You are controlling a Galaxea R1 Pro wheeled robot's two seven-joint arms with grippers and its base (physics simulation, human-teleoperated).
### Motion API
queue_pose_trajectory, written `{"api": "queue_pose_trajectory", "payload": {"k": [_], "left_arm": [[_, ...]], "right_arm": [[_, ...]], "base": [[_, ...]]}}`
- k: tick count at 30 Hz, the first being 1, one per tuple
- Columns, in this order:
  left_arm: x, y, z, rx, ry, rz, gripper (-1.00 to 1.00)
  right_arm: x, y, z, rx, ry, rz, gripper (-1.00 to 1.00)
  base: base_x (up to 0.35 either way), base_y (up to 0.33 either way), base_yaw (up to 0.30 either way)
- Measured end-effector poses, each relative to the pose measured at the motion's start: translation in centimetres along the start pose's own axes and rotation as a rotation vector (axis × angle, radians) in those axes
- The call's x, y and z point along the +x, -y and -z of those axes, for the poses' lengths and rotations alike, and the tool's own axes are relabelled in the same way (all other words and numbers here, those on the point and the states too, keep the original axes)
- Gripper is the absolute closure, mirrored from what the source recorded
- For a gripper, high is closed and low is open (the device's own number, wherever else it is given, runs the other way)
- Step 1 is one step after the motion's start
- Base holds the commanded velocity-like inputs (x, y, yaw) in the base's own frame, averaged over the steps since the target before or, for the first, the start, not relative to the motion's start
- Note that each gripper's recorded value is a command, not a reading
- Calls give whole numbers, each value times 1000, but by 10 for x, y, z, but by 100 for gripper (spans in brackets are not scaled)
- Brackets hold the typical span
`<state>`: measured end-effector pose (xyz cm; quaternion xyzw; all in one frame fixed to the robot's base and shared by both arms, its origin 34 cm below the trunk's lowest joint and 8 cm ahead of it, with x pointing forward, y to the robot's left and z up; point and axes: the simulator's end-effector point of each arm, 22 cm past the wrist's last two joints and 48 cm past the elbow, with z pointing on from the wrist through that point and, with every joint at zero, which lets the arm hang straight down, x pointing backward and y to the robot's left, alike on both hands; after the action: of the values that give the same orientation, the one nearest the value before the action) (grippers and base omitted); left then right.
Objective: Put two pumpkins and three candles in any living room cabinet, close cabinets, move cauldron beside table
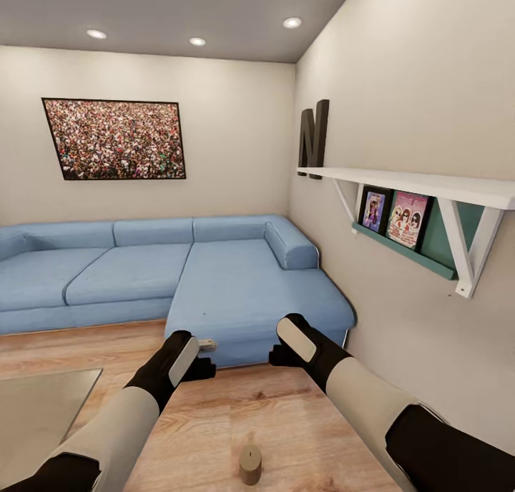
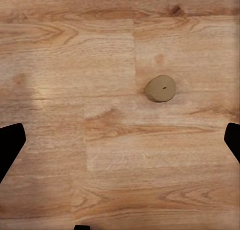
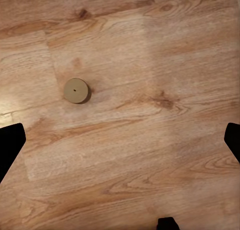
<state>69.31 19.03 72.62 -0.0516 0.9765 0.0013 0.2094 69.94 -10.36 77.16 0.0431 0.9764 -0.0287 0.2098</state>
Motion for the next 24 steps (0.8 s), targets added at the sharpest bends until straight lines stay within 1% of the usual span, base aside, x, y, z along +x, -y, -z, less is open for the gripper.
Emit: {"api": "queue_pose_trajectory", "payload": {"k": [5,12,20,23,24], "left_arm": [[0,0,0,1,0,0,-100],[0,0,0,1,0,0,-100],[0,0,0,1,-1,-1,-100],[3,1,-1,-1,-9,-3,-100],[6,0,-3,-6,-20,-5,-100]], "right_arm": [[0,0,0,0,0,0,-100],[0,0,0,0,0,-1,-100],[-1,0,0,-2,2,-1,-100],[-10,-7,9,-23,29,3,-100],[-18,-14,18,-46,58,6,-100]], "base": [[14,13,0],[117,72,0],[19,8,0],[3,1,0],[1,1,0]]}}
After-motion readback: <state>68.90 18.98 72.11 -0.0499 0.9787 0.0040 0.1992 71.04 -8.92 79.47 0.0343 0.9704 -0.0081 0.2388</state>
